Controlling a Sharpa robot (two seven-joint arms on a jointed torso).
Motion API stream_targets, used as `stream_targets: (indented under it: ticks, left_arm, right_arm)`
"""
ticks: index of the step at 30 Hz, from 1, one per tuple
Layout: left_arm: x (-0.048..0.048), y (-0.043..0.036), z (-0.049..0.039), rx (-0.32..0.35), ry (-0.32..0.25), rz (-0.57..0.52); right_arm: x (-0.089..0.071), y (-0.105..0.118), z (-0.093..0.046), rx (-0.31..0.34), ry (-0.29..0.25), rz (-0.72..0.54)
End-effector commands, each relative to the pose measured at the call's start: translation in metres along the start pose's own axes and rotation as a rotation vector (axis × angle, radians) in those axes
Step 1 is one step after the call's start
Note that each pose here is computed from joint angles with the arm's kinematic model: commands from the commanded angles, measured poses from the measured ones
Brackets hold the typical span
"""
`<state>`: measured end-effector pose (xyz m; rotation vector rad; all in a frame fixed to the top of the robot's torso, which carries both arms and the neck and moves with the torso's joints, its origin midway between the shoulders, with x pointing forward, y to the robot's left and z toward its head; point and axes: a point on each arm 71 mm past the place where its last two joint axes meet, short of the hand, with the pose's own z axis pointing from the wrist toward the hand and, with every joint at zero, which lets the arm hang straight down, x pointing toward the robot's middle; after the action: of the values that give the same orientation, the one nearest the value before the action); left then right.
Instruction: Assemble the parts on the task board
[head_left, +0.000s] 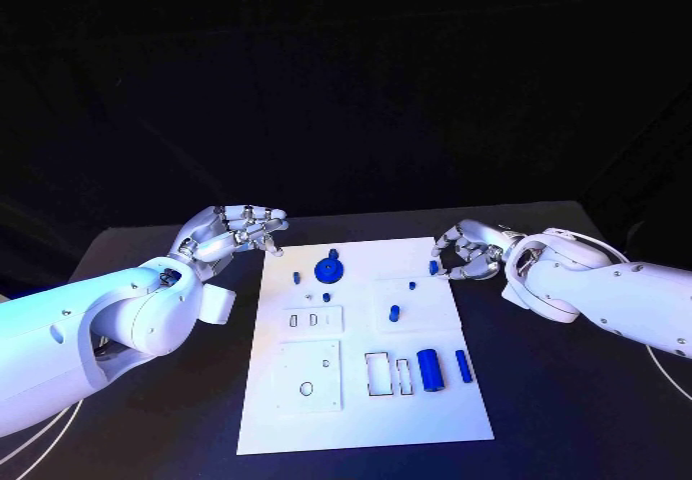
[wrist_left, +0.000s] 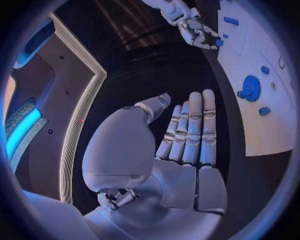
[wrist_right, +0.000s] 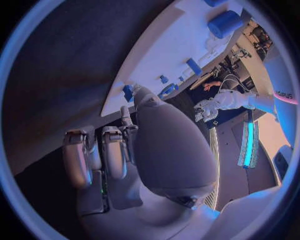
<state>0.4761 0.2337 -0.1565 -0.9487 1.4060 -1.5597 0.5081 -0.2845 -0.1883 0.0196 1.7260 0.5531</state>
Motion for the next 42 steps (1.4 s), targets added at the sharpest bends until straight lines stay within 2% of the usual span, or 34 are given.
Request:
stream_targets:
  ticks: [1,42]
  left_arm:
    - [0.0022,-0.0018,0.0006,0.015,0.022,-0.004]
    - [0.0015,-0.0012,0.0003,0.006,0.023,0.000]
  right_arm:
    - [0.0007,0.0002,0.0007,0.011,-0.006,-0.025]
    - [0.0087,0.0089,0.0093,0.022,0.007,-0.035]
